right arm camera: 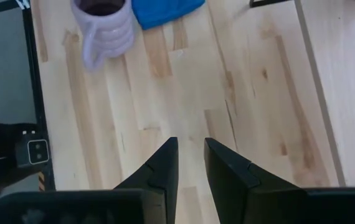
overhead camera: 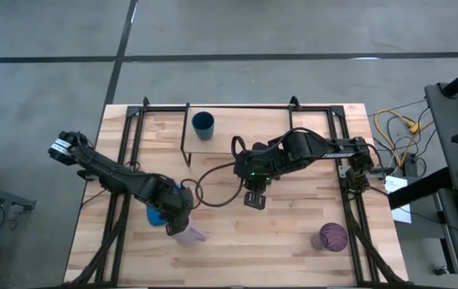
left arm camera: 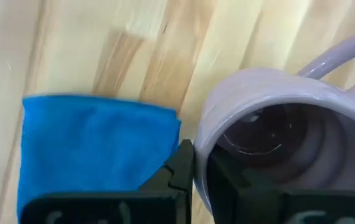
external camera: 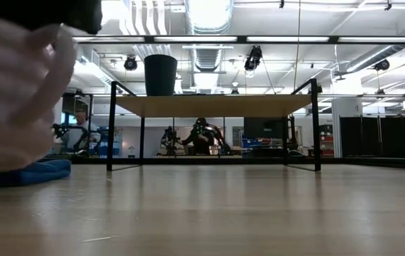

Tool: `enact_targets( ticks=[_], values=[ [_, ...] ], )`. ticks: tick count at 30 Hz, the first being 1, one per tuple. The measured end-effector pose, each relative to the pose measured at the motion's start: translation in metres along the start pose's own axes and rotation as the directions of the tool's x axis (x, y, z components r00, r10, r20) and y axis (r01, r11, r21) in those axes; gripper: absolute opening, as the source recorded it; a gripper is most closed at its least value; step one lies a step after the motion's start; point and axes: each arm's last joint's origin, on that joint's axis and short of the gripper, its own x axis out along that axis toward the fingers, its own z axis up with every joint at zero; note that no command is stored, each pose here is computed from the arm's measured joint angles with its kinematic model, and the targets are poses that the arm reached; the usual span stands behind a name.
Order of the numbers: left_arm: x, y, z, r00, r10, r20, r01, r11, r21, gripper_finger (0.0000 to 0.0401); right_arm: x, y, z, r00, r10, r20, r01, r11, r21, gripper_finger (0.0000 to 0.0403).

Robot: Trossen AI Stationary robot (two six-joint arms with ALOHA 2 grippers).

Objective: Stack small to large cups/mugs on shelf
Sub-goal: Put the light purple mug on the shelf

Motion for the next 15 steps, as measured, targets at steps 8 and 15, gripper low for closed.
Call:
enact_targets(
  ticks=[8, 15],
  values=[
    [-0.032, 0.021, 0.044, 0.991, 0.047, 0.129, -0.061, 0.993, 0.102, 0.0007, 0.0, 0.0, 0.0, 1.0, -0.001, -0.004, 0.001, 1.0, 0.006, 0.0072],
    [-0.019, 0.042, 0.094, 0.989, 0.109, 0.096, -0.131, 0.955, 0.268, 0.0006, 0.0, -0.004, -0.007, 0.995, -0.079, -0.063, 0.082, 0.996, 0.044, 0.0068]
  ],
)
